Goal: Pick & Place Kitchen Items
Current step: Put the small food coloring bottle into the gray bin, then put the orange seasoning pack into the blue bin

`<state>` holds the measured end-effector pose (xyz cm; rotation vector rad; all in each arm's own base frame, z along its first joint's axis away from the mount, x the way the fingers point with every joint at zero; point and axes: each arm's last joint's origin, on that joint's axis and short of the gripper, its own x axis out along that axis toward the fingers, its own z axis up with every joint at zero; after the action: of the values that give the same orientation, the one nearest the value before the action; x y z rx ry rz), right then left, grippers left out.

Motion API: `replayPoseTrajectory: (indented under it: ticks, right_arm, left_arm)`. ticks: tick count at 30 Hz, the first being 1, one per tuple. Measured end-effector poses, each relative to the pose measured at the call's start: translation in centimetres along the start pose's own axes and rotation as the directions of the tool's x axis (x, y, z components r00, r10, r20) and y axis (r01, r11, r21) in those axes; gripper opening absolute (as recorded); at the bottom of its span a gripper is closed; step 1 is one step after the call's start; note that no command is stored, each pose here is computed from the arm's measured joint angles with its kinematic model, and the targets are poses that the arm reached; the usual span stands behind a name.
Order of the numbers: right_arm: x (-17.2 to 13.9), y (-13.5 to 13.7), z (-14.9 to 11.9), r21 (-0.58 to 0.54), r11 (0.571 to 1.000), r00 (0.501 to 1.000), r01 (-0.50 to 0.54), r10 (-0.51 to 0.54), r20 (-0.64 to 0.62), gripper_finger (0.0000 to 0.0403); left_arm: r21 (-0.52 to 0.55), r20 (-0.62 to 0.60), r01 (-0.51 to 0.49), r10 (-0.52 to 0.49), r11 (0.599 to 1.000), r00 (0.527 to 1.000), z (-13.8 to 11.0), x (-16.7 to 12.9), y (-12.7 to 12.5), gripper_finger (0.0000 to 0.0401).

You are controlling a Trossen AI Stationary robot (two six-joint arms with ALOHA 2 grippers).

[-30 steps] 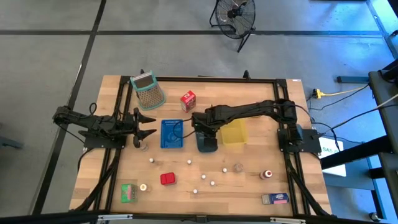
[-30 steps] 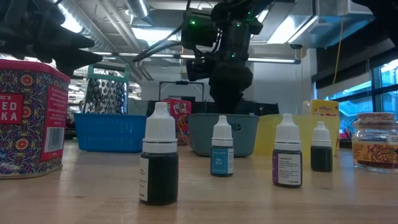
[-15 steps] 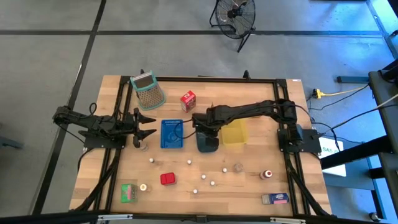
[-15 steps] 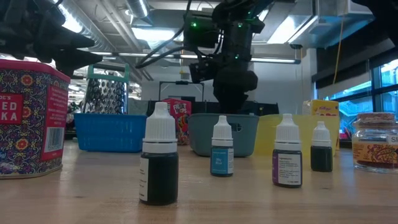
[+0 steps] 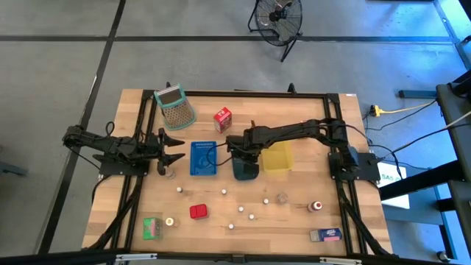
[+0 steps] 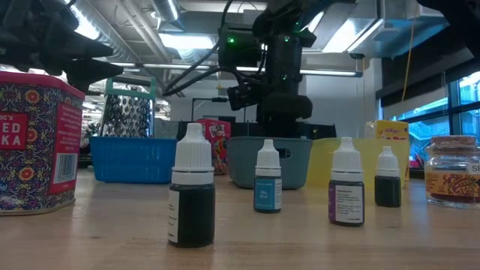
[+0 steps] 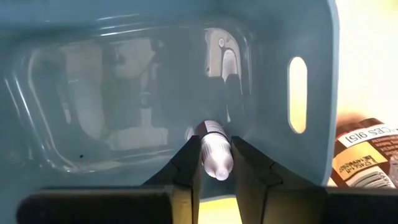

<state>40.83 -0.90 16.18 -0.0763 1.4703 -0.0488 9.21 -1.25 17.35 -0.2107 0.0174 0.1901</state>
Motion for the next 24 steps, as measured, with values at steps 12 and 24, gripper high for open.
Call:
replayPoseTrajectory:
  ticks: [12,24]
  right_arm:
    - [0.4,0.1,0.0,0.001,1.000,1.000,-0.011,0.011,-0.009,0.0111]
    - [-0.9,0.3,0.9,0.026,0.999,0.999,-0.029,0.028,0.045,0.0130]
  left_arm:
    - [-0.025,-0.003,0.013,-0.013,1.000,1.000,0.0,0.0,0.0,0.0246]
    - [-0.024,-0.002,0.013,-0.013,1.000,1.000,0.0,0.0,0.0,0.0246]
